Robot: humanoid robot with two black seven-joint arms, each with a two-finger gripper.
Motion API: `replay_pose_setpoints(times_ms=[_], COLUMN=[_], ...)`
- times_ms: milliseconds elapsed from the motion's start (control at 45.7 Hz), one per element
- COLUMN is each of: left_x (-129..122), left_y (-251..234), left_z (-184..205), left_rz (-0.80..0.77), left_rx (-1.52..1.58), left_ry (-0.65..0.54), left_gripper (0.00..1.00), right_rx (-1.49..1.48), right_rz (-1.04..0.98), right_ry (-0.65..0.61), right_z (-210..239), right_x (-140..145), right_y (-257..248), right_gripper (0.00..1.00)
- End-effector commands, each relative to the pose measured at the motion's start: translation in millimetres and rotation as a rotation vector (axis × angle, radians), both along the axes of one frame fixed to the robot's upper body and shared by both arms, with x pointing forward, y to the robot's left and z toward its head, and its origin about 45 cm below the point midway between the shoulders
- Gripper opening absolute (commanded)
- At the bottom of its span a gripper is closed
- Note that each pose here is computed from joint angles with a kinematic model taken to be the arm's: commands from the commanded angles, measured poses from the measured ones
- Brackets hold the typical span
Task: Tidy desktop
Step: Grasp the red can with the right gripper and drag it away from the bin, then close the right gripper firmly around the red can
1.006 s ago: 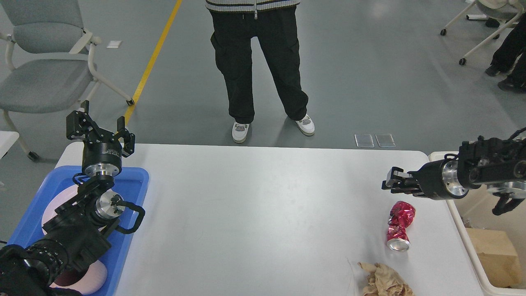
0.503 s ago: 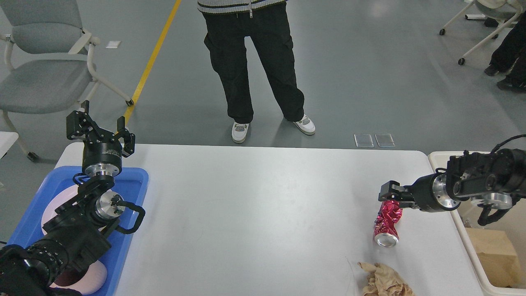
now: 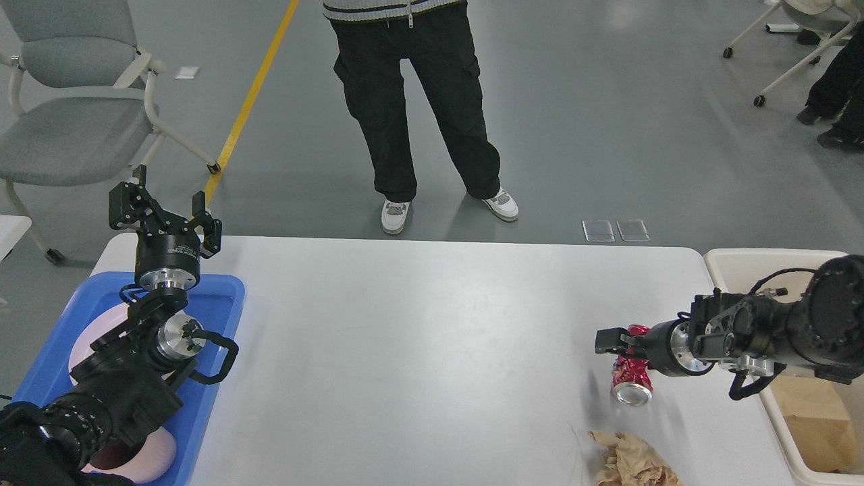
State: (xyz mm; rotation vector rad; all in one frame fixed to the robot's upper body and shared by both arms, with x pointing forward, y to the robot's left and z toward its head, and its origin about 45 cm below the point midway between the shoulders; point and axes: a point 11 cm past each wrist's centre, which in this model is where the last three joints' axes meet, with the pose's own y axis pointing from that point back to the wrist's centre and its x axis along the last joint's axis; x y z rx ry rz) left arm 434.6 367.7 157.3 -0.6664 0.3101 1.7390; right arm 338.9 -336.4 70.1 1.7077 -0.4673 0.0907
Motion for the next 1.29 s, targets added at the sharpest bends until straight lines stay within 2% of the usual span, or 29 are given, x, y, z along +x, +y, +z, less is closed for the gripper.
replay_pose_setpoints(times_ms=[0, 131, 175, 284, 372, 394, 438, 1050, 1138, 1269], left_x=[0.0, 0.0, 0.0, 0.0, 0.0, 0.0, 0.0, 0.0, 0.0, 0.0], left_y=[0.0, 0.0, 0.0, 0.2, 0.0, 0.0, 0.0, 0.2, 0.2, 0.2], left_z=[0.0, 0.0, 0.0, 0.1, 0.0, 0.0, 0.0, 0.1, 0.1, 0.1], left_rz=[0.0, 0.0, 0.0, 0.001, 0.0, 0.0, 0.0, 0.001, 0.001, 0.001], left_rx=[0.0, 0.0, 0.0, -0.001, 0.0, 0.0, 0.0, -0.001, -0.001, -0.001], left_ry=[0.0, 0.0, 0.0, 0.0, 0.0, 0.0, 0.0, 0.0, 0.0, 0.0], left_gripper=[0.96, 0.96, 0.96, 0.96, 0.96, 0.96, 0.96, 0.96, 0.96, 0.96], right_rx=[-0.001, -0.004, -0.01, -0.025, -0.037, -0.042, -0.055, -0.056, -0.041, 0.005], right_rz=[0.007, 0.011, 0.013, 0.018, 0.037, 0.042, 0.044, 0.038, 0.022, 0.036], right_ry=[0.006, 0.013, -0.005, -0.042, -0.045, -0.044, -0.047, -0.084, -0.107, -0.152], right_z=[-5.2, -19.4, -23.7, -29.3, -29.3, -28.7, -28.4, -17.0, 9.0, 76.3], right_x=[-2.3, -12.3, -14.7, -17.7, -17.6, -17.5, -17.7, -8.9, 4.9, 32.0], right_y=[2.7, 3.9, 4.6, 3.0, 2.5, 0.7, -2.8, -2.6, -1.8, 22.7], right_gripper=[1.0, 1.0, 0.91, 0.51, 0.37, 0.28, 0.0, 0.0, 0.0, 0.0])
